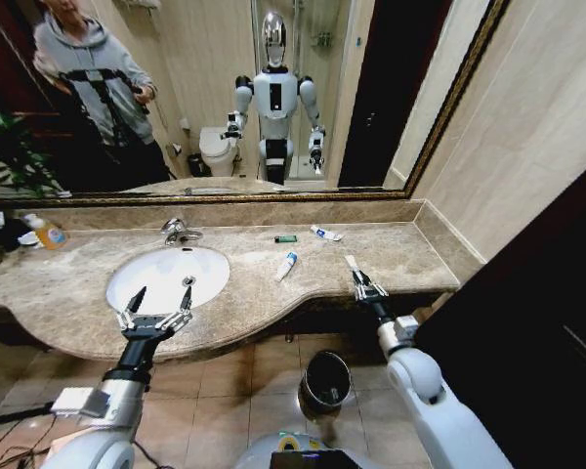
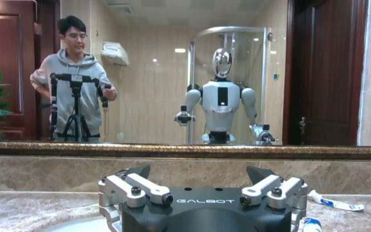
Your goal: Pick up the trash from the sink and place it in the trash bin.
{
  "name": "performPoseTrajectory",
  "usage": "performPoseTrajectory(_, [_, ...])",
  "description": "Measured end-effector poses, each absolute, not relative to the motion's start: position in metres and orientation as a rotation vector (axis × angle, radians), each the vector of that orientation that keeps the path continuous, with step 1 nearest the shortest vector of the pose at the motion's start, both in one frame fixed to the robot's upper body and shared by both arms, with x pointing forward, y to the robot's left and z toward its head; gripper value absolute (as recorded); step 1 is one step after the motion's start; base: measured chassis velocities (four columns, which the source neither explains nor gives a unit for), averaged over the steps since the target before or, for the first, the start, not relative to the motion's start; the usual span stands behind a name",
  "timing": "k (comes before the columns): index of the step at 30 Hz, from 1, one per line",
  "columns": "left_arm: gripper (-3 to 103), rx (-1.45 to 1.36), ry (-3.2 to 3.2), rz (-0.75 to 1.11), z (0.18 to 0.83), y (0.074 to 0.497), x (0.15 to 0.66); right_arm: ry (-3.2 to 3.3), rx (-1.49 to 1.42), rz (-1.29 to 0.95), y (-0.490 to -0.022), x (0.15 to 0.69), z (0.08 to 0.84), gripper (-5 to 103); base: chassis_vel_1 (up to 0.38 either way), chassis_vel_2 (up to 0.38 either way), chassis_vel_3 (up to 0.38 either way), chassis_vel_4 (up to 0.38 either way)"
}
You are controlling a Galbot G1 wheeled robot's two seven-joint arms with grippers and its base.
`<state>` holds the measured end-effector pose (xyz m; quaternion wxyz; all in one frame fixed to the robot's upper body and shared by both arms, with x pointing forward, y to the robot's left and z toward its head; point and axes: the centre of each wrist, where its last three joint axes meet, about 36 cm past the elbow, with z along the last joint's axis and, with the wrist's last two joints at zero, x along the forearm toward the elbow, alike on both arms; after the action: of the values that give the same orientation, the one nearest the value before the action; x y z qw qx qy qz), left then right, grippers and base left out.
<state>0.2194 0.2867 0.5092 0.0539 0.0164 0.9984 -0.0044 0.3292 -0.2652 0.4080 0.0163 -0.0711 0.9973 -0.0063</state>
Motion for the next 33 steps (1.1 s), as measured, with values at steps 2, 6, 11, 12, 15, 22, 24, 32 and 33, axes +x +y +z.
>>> performPoseTrajectory(2, [100,0.050,3.033,-0.013,0.509,0.287,0.219,3.085,-0.229,-0.018,-0.266,0.315,0.402,18,0.000,0.000,0.000,0.000])
performPoseTrajectory(6, [100,0.050,3.033,-0.013,0.509,0.287,0.219,3.094,-0.230,-0.017,-0.266,0.289,0.386,18,0.000,0.000,0.000,0.000])
performPoseTrajectory(11, [100,0.050,3.033,-0.013,0.509,0.287,0.219,3.118,-0.233,-0.028,-0.265,0.264,0.367,18,0.000,0.000,0.000,0.000])
performPoseTrajectory(12, [100,0.050,3.033,-0.013,0.509,0.287,0.219,3.133,-0.234,-0.032,-0.265,0.256,0.360,18,0.000,0.000,0.000,0.000])
performPoseTrajectory(15, [100,0.050,3.033,-0.013,0.509,0.287,0.219,3.166,-0.243,-0.074,-0.265,0.235,0.336,18,0.000,0.000,0.000,0.000])
performPoseTrajectory(22, [100,0.050,3.033,-0.013,0.509,0.287,0.219,3.228,-0.285,-0.159,-0.269,0.211,0.293,18,0.000,0.000,0.000,0.000])
performPoseTrajectory(24, [100,0.050,3.033,-0.013,0.509,0.287,0.219,3.249,-0.292,-0.186,-0.272,0.205,0.274,18,0.000,0.000,0.000,0.000])
performPoseTrajectory(32, [100,0.050,3.033,-0.013,0.509,0.287,0.219,3.396,-0.353,-0.378,-0.284,0.190,0.203,18,0.000,0.000,0.000,0.000])
performPoseTrajectory(33, [100,0.050,3.033,-0.013,0.509,0.287,0.219,3.428,-0.359,-0.436,-0.287,0.193,0.195,18,0.000,0.000,0.000,0.000])
